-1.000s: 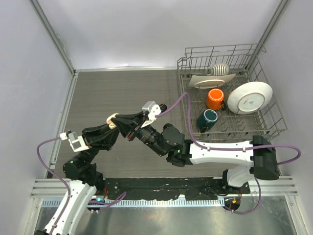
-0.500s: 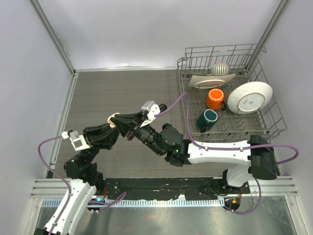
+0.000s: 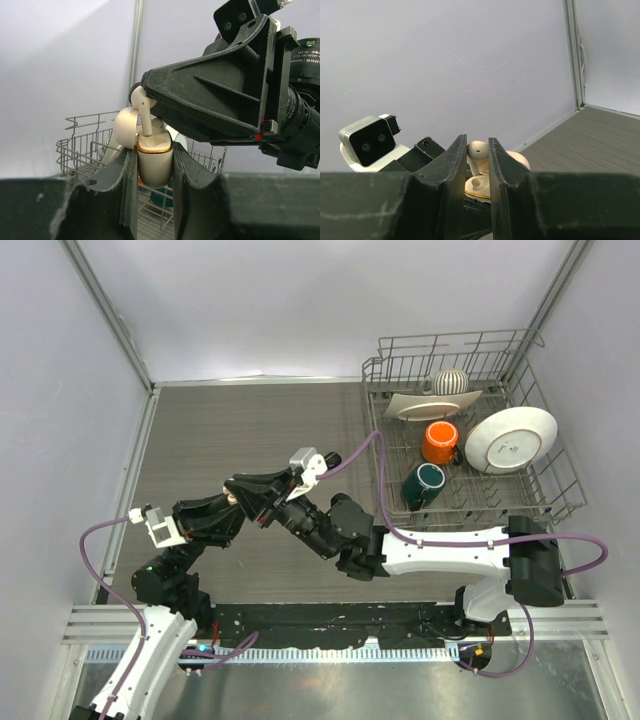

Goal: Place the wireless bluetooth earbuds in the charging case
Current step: Place the earbud in the charging case, then close the charging case, then place the charging case at the center of the board.

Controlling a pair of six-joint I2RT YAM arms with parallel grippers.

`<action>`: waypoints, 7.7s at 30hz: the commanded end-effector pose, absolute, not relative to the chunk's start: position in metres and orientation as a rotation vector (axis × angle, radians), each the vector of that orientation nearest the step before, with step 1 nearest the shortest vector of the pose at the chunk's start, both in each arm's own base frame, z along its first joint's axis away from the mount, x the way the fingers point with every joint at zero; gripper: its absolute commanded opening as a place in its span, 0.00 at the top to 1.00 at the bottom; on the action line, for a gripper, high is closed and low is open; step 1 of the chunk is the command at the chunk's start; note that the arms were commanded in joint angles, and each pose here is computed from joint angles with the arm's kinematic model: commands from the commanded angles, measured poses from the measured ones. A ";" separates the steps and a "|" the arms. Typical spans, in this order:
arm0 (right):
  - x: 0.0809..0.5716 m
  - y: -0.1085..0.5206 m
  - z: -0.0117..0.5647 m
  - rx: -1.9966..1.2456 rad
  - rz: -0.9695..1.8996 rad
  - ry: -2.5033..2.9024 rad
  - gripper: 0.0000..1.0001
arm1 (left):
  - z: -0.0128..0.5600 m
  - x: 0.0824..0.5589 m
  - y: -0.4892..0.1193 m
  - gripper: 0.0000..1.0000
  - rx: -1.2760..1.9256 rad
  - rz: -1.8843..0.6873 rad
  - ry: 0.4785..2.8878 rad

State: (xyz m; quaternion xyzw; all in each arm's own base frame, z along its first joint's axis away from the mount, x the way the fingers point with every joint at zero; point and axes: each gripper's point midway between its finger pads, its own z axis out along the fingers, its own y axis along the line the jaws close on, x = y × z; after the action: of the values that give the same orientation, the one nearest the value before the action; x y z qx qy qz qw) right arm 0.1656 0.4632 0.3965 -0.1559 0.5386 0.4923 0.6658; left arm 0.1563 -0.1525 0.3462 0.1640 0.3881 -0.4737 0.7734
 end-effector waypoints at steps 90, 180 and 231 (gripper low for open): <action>0.151 0.463 0.345 -0.532 1.009 1.397 0.56 | 0.390 0.126 -0.143 0.92 0.423 -0.933 0.635; 0.263 0.353 0.275 -0.287 0.684 1.968 0.19 | 0.119 0.243 -0.124 0.98 -0.558 -0.951 1.880; 0.456 0.305 0.107 0.261 0.157 2.369 0.14 | 0.146 0.244 -0.068 0.30 -0.564 -0.708 2.009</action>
State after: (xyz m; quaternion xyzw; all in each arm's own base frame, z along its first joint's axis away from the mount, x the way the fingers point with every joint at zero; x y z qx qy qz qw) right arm 0.4351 0.3156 0.0913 0.0166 0.9385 0.0836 0.3346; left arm 0.2481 -0.0763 0.1217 -0.2335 0.8192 -0.3035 0.4269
